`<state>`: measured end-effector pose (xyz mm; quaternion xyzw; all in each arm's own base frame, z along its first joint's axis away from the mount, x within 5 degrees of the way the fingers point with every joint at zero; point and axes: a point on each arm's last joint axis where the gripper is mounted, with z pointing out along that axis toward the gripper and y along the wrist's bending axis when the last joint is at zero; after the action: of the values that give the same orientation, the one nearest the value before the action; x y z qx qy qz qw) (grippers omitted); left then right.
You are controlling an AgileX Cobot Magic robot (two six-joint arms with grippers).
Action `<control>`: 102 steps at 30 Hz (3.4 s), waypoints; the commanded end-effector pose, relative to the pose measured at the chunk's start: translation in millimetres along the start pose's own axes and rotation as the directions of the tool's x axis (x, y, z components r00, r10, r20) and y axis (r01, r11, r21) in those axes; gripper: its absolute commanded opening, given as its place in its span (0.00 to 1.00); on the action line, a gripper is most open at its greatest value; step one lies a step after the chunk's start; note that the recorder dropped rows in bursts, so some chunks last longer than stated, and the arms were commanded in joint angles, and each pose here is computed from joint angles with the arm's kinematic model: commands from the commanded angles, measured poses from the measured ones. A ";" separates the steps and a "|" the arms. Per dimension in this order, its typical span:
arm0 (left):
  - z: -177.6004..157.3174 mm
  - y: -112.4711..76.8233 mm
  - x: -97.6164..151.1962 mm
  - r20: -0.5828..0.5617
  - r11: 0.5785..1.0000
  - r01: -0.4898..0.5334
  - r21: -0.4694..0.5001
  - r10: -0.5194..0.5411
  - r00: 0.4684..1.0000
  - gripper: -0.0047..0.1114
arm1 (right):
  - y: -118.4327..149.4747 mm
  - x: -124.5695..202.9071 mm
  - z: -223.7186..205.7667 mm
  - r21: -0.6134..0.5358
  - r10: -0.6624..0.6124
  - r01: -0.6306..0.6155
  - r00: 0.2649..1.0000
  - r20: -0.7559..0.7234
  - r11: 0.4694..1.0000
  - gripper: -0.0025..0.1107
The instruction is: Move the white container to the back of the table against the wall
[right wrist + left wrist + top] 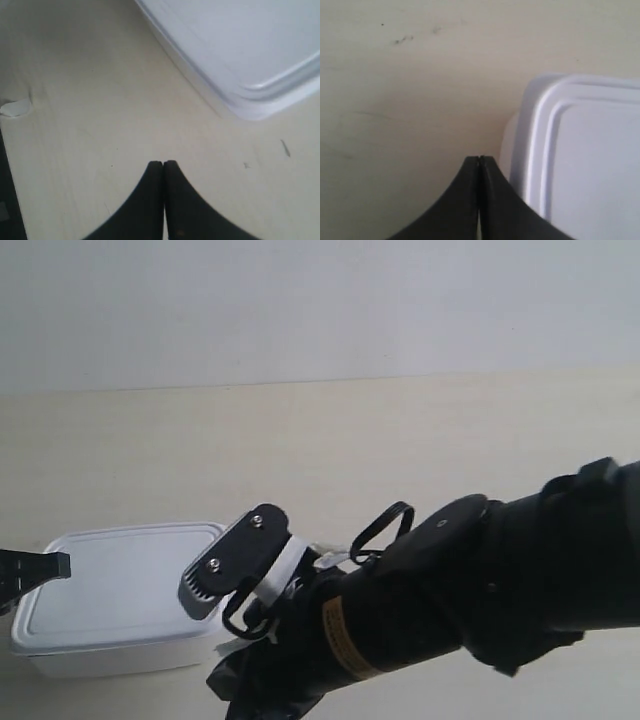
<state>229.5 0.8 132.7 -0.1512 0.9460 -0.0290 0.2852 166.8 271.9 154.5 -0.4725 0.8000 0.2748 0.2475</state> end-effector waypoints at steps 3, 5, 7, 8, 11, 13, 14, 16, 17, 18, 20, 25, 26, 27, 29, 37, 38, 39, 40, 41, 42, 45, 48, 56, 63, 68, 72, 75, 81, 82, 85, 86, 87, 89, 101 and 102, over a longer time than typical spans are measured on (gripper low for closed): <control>0.0 -6.7 -2.0 -0.017 0.998 0.010 0.065 -0.008 1.000 0.04 | -0.8 -10.9 24.5 -0.023 -0.002 0.002 1.000 -0.007 1.000 0.02; 0.0 -8.2 -4.7 -0.012 0.997 0.009 0.073 -0.009 1.000 0.04 | -1.6 -13.3 29.7 -0.032 0.007 -0.007 1.000 -0.006 0.999 0.02; -0.5 -9.0 -7.7 -0.002 0.997 0.009 0.075 -0.009 1.000 0.04 | -2.8 -15.4 34.6 -0.035 0.011 -0.012 1.000 -0.005 0.999 0.02; -0.6 -9.4 -9.0 0.002 0.997 0.009 0.076 -0.009 1.000 0.04 | -3.0 -16.1 36.4 -0.037 0.011 -0.012 1.000 -0.006 0.999 0.02; -1.2 -11.1 -14.5 0.018 0.997 0.008 0.081 -0.010 1.000 0.04 | -5.2 -19.4 44.5 -0.040 0.036 -0.036 0.999 -0.002 0.999 0.02; -1.3 -12.7 -18.5 0.028 0.996 0.008 0.087 -0.010 1.000 0.04 | -7.0 -22.1 50.5 -0.040 0.054 -0.054 0.999 0.003 0.998 0.02; -1.2 -13.4 -20.1 0.031 0.996 0.007 0.090 -0.010 0.999 0.04 | -7.9 -22.9 53.5 -0.039 0.061 -0.061 0.998 0.003 0.997 0.02; 1.5 -14.4 -21.9 0.027 0.996 0.008 0.092 -0.010 1.000 0.04 | -9.4 -24.7 57.9 -0.037 0.064 -0.063 0.998 0.004 0.997 0.02; 3.6 -14.9 -21.3 0.017 0.995 0.008 0.095 -0.009 1.000 0.04 | -9.8 -25.9 58.7 -0.035 0.065 -0.064 0.998 0.006 0.997 0.02; 5.9 -15.5 -20.9 0.007 0.995 0.008 0.100 -0.009 1.000 0.04 | -10.5 -26.3 59.9 -0.031 0.065 -0.064 0.998 0.006 0.997 0.02; 11.1 -16.5 -20.7 -0.011 0.995 0.009 0.102 -0.008 1.000 0.04 | -11.9 -29.2 62.4 -0.025 0.081 -0.081 0.997 0.016 0.996 0.02; 20.5 -18.2 -24.4 -0.027 0.995 0.010 0.099 -0.007 1.000 0.04 | -19.2 -35.9 72.6 0.020 0.101 -0.101 0.995 0.025 0.995 0.02; 20.4 -18.7 -26.1 -0.022 0.995 0.010 0.101 -0.008 1.000 0.04 | -22.6 -37.6 74.2 0.052 0.100 -0.101 0.995 0.029 0.994 0.02; 20.2 -19.2 -27.5 -0.018 0.995 0.009 0.102 -0.008 1.000 0.04 | -24.1 -38.6 74.5 0.067 0.099 -0.101 0.995 0.032 0.993 0.02; 19.6 -22.1 -31.5 -0.011 0.993 0.009 0.122 -0.007 1.000 0.04 | -28.1 -41.4 77.0 0.102 0.104 -0.108 0.994 0.039 0.989 0.02; 1.0 -16.6 -24.6 0.030 0.994 0.013 0.108 -0.016 0.999 0.04 | -37.0 -53.1 90.2 0.150 0.117 -0.125 0.991 0.066 0.981 0.02; -6.7 -16.2 -24.1 0.051 0.993 0.016 0.116 -0.022 0.998 0.04 | -38.1 -54.1 92.8 0.154 0.116 -0.125 0.991 0.068 0.980 0.02; -17.9 -16.9 -22.8 0.076 0.990 0.014 0.142 -0.025 0.997 0.04 | -39.7 -55.6 94.6 0.165 0.115 -0.126 0.991 0.072 0.978 0.02; -25.6 -17.9 -20.3 0.088 0.986 0.010 0.169 -0.025 0.996 0.04 | -40.7 -58.9 95.2 0.173 0.110 -0.123 0.991 0.080 0.977 0.02; -34.0 -19.4 -16.0 0.095 0.978 0.004 0.207 -0.024 0.995 0.04 | -42.3 -61.8 94.7 0.189 0.108 -0.123 0.990 0.089 0.974 0.02; -38.8 -21.0 -11.4 0.090 0.971 -0.001 0.240 -0.021 0.996 0.04 | -44.6 -63.3 94.0 0.214 0.106 -0.125 0.990 0.095 0.969 0.02; -40.8 -24.2 4.3 0.028 0.950 0.003 0.311 -0.012 1.000 0.04 | -48.3 -65.9 92.7 0.256 0.104 -0.127 0.989 0.104 0.958 0.02; -40.4 -26.2 12.0 -0.008 0.939 0.009 0.345 -0.006 1.000 0.04 | -49.9 -67.0 92.0 0.273 0.102 -0.129 0.989 0.108 0.953 0.02; -37.3 -33.6 23.9 -0.102 0.900 0.049 0.434 -0.004 0.995 0.04 | -50.6 -67.8 91.7 0.280 0.103 -0.131 0.988 0.111 0.951 0.02; -17.5 -30.7 28.5 -0.153 0.916 0.086 0.391 -0.028 0.988 0.04 | -49.9 -67.9 91.9 0.269 0.130 -0.158 0.984 0.119 0.950 0.02; -5.6 -28.4 21.7 -0.128 0.934 0.095 0.345 -0.054 0.990 0.04 | -49.9 -67.8 91.9 0.265 0.161 -0.190 0.979 0.127 0.945 0.02; -0.3 -31.4 13.5 -0.118 0.931 0.106 0.351 -0.068 0.991 0.04 | -49.9 -67.8 91.9 0.265 0.162 -0.192 0.978 0.128 0.945 0.02; 4.1 -33.0 9.1 -0.118 0.931 0.102 0.351 -0.065 0.991 0.04 | -49.9 -67.8 91.9 0.263 0.174 -0.204 0.976 0.131 0.943 0.02; 15.6 -36.6 -1.1 -0.120 0.932 0.102 0.347 -0.064 0.991 0.04 | -54.6 -66.9 90.5 0.312 0.202 -0.238 0.969 0.141 0.920 0.02; 17.7 -37.1 -1.9 -0.123 0.932 0.104 0.347 -0.064 0.990 0.04 | -55.5 -66.7 90.1 0.322 0.202 -0.238 0.969 0.142 0.916 0.02; 22.1 -38.3 -5.9 -0.116 0.934 0.085 0.347 -0.047 0.992 0.04 | -56.6 -66.4 89.7 0.334 0.200 -0.237 0.970 0.142 0.912 0.02; 23.7 -38.2 -6.2 -0.119 0.935 0.086 0.343 -0.048 0.992 0.04 | -57.2 -66.3 89.5 0.341 0.200 -0.237 0.970 0.142 0.910 0.02; 26.0 -38.4 -8.1 -0.118 0.938 0.085 0.337 -0.048 0.992 0.04 | -58.3 -66.1 89.1 0.354 0.198 -0.237 0.970 0.142 0.905 0.02; 29.9 -39.1 -10.5 -0.120 0.939 0.086 0.334 -0.048 0.992 0.04 | -60.2 -65.7 88.3 0.378 0.180 -0.219 0.974 0.135 0.900 0.02; 37.4 -43.2 -25.9 -0.091 0.940 0.076 0.331 -0.049 0.995 0.04 | -70.9 -66.1 83.6 0.461 0.131 -0.171 0.984 0.118 0.871 0.02; 37.4 -43.4 -26.8 -0.088 0.941 0.076 0.331 -0.049 0.995 0.04 | -71.1 -67.2 83.3 0.464 0.124 -0.165 0.985 0.118 0.870 0.02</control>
<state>277.9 -32.2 120.4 -0.1274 0.9335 -0.2096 0.2616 265.5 341.7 119.1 -0.3233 0.8683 0.1198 0.3567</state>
